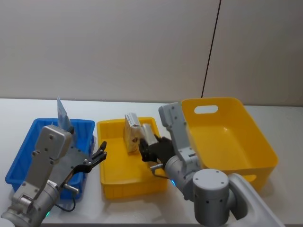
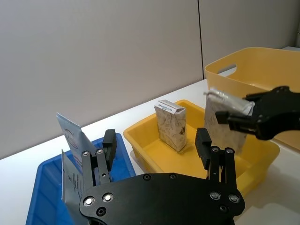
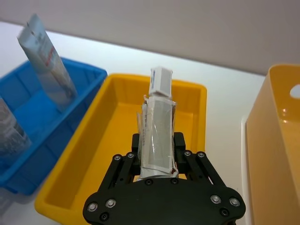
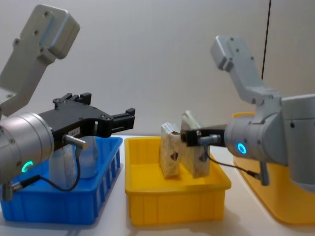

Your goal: Bimanual collaborative sorting of washing and personal care products

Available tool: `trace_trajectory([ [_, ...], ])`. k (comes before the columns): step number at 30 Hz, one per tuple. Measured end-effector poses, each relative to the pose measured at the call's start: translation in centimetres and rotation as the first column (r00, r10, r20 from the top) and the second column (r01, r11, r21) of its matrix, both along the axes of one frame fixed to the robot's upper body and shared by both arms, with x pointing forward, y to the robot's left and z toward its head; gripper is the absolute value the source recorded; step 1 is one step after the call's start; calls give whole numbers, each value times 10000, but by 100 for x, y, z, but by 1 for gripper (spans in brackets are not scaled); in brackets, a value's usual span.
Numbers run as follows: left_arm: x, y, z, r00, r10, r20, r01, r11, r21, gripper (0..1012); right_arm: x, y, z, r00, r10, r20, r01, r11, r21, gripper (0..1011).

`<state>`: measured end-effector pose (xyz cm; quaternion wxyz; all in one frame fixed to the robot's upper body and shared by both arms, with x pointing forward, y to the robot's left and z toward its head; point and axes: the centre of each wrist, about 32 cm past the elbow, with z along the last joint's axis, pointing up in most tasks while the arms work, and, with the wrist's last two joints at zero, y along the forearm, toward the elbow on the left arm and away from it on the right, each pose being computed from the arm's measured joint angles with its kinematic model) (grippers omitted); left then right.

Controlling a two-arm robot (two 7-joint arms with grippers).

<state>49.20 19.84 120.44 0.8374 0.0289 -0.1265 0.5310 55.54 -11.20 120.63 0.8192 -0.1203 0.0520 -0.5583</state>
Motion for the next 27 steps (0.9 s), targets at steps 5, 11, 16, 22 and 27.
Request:
trace_trajectory([
  [5,0,0,0,10000,0,0,0,10000,0,1001,-28,-58,53,9976,11,692,-31,9996,296,366],
  [11,0,0,0,10000,0,0,0,10000,-1,1001,-67,-174,142,9887,-276,1474,194,9982,567,366],
  [16,0,0,0,10000,0,0,0,10000,0,1002,-94,-265,205,9802,-680,1857,576,9965,612,364],
  [22,0,0,0,10000,0,0,0,10000,0,1001,-126,-395,278,9676,-1304,2163,1215,9911,539,366],
  [27,0,0,0,10000,1,0,-1,10000,1,1002,-149,-521,327,9569,-1900,2196,1869,9818,349,366],
])
